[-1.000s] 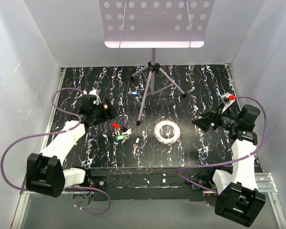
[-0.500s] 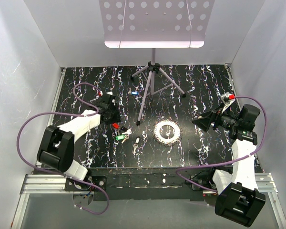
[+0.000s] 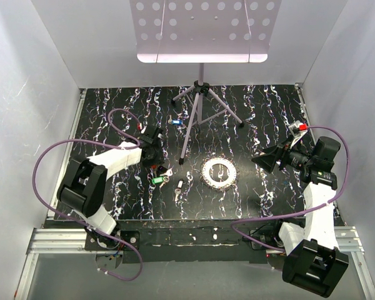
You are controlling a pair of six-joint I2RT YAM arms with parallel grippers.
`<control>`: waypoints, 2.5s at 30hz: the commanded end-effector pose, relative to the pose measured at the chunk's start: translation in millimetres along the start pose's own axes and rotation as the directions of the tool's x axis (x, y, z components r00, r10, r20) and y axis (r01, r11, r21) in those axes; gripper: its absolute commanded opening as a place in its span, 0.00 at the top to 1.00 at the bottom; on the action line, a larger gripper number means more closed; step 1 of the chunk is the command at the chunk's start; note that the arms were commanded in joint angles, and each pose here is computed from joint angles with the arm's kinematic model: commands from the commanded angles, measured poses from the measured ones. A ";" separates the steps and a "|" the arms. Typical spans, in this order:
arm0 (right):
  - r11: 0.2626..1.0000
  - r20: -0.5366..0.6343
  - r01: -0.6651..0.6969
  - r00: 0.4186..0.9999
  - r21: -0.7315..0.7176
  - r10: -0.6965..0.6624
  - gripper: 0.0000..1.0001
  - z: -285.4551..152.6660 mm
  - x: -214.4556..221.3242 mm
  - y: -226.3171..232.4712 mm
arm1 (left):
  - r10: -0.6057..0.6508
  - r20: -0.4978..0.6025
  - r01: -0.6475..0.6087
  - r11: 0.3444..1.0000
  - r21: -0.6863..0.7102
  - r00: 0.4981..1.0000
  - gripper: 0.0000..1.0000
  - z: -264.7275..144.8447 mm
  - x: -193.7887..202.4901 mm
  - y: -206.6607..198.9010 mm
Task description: Put the keys on the keyring
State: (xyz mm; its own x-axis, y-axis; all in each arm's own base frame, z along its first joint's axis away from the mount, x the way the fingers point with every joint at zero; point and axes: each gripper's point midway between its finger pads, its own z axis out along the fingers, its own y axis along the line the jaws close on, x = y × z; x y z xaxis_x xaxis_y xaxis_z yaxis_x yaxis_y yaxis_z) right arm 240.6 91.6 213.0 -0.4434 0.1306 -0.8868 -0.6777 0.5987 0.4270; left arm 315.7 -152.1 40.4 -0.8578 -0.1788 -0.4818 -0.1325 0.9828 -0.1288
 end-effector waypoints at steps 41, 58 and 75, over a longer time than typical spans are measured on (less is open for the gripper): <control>0.998 0.008 0.061 0.998 -0.006 -0.061 0.04 -0.4 -12.4 4.2 | 0.423 -0.060 -0.388 0.871 0.303 0.904 0.76 -50.4 100.3 -83.6; 0.998 0.008 0.063 0.998 -0.011 -0.063 0.04 -0.3 -12.2 5.3 | 0.428 -0.065 -0.394 0.873 0.288 0.901 0.83 -44.6 99.1 -90.6; 0.996 0.008 0.082 0.997 -0.032 -0.081 0.04 -0.7 -12.2 9.7 | 0.463 0.076 -0.461 0.826 0.324 0.883 1.00 -69.0 81.6 -93.3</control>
State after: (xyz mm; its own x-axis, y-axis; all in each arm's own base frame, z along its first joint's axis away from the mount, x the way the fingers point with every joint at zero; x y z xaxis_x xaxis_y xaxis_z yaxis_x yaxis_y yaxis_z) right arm 240.6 92.3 212.2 -0.4351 0.1185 -0.8926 -0.6856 0.5990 0.4137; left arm 212.0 -247.6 30.1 -0.8704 0.2859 -0.4008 0.3714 0.9157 -0.1533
